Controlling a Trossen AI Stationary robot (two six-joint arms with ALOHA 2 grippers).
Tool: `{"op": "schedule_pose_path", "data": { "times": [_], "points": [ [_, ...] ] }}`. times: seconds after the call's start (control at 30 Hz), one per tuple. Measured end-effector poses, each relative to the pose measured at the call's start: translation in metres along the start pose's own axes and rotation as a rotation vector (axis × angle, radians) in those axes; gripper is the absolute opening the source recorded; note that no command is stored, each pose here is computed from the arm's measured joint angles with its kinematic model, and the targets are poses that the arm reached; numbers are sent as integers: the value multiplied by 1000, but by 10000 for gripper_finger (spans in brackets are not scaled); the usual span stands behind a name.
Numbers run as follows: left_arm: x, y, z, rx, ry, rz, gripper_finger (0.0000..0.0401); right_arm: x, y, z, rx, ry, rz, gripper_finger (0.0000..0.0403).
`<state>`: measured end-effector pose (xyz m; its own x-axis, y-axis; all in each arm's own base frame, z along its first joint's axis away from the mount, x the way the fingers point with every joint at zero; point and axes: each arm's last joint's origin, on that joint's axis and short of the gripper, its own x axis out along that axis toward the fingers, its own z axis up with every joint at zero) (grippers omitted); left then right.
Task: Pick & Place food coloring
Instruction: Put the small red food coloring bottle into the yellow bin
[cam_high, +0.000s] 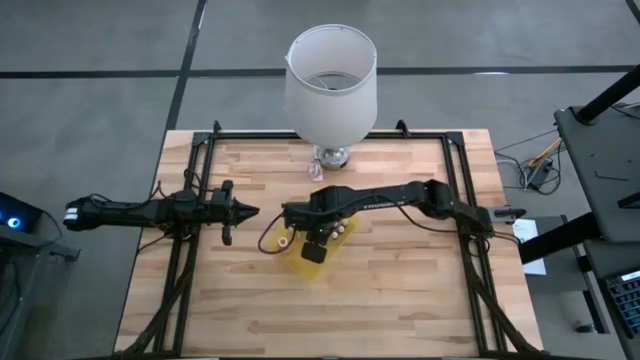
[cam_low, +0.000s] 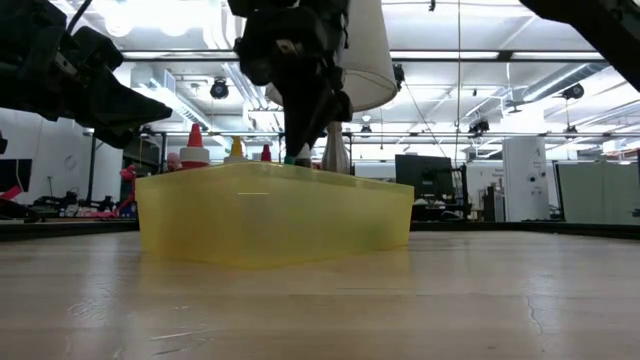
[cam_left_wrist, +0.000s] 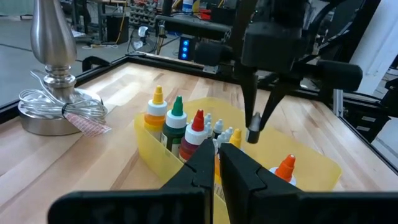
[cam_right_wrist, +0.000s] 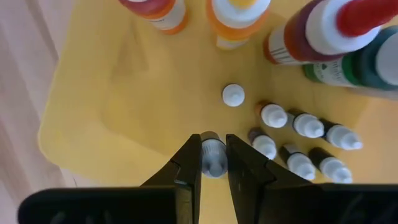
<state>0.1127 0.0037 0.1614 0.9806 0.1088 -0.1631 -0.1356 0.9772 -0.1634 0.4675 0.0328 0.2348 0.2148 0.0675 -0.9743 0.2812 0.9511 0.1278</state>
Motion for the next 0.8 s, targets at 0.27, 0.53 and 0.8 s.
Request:
{"op": "schedule_pose_path", "data": {
  "times": [0.27,0.53,0.8],
  "points": [
    [0,0,0,0,1,0,0,8,7,-1,34,-13,9,45],
    [0,0,0,0,0,0,0,11,9,-2,55,-21,13,45],
    [0,0,0,0,0,0,0,19,7,-7,54,6,-1,45]
  ]
}}
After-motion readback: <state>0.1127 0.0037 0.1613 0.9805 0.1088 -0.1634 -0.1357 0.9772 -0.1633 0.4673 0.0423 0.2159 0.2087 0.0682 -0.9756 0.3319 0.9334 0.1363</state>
